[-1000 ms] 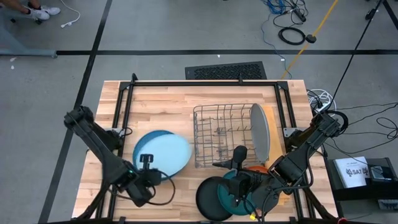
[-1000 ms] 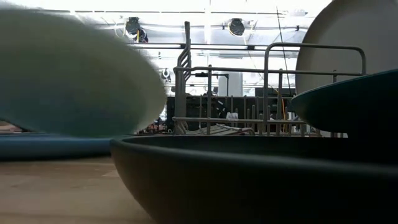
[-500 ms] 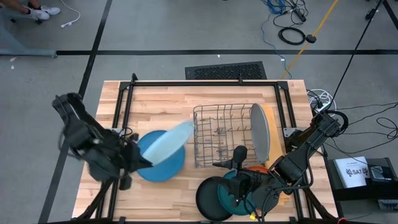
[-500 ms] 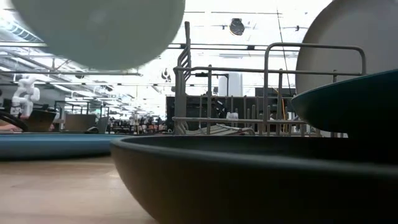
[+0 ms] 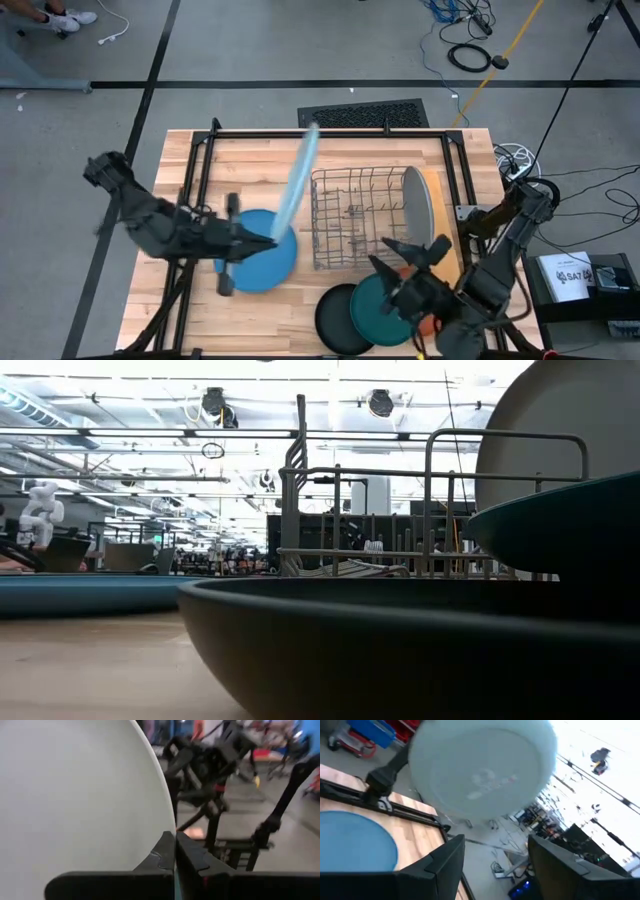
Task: Sort dishes
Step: Put the light blue plate into the dish rack
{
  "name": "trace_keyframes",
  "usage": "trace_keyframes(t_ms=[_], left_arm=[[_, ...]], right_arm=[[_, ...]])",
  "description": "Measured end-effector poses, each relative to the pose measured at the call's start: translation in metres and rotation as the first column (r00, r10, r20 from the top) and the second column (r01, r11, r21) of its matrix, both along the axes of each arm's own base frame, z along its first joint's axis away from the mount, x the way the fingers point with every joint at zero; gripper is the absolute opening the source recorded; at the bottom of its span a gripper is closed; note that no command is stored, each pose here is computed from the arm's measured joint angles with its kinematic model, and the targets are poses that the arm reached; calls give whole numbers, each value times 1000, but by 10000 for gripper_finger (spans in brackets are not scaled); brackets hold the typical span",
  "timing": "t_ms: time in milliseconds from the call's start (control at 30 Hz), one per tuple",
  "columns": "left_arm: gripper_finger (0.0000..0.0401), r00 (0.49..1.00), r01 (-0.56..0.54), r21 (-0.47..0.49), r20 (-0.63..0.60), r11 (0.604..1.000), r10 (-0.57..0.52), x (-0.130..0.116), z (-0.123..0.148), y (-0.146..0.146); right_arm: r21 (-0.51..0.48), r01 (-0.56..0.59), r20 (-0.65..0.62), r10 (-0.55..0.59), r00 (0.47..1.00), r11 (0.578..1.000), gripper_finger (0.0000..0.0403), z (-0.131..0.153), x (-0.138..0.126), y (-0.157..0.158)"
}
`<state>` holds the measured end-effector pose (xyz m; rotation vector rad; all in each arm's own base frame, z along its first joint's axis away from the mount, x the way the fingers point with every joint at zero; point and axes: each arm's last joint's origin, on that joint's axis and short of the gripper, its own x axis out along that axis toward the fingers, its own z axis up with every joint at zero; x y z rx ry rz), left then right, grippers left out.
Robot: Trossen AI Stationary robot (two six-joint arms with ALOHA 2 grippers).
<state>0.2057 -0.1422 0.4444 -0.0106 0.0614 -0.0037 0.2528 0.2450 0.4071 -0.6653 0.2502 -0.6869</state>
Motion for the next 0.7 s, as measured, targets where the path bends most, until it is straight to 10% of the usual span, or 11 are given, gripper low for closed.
trace_keyframes(t_ms=[700], left_arm=[[0, 926, 132, -326, 377, 936, 1, 150, -94, 13]], right_arm=[[39, -176, 35, 175, 984, 984, 210, 16, -54, 30]])
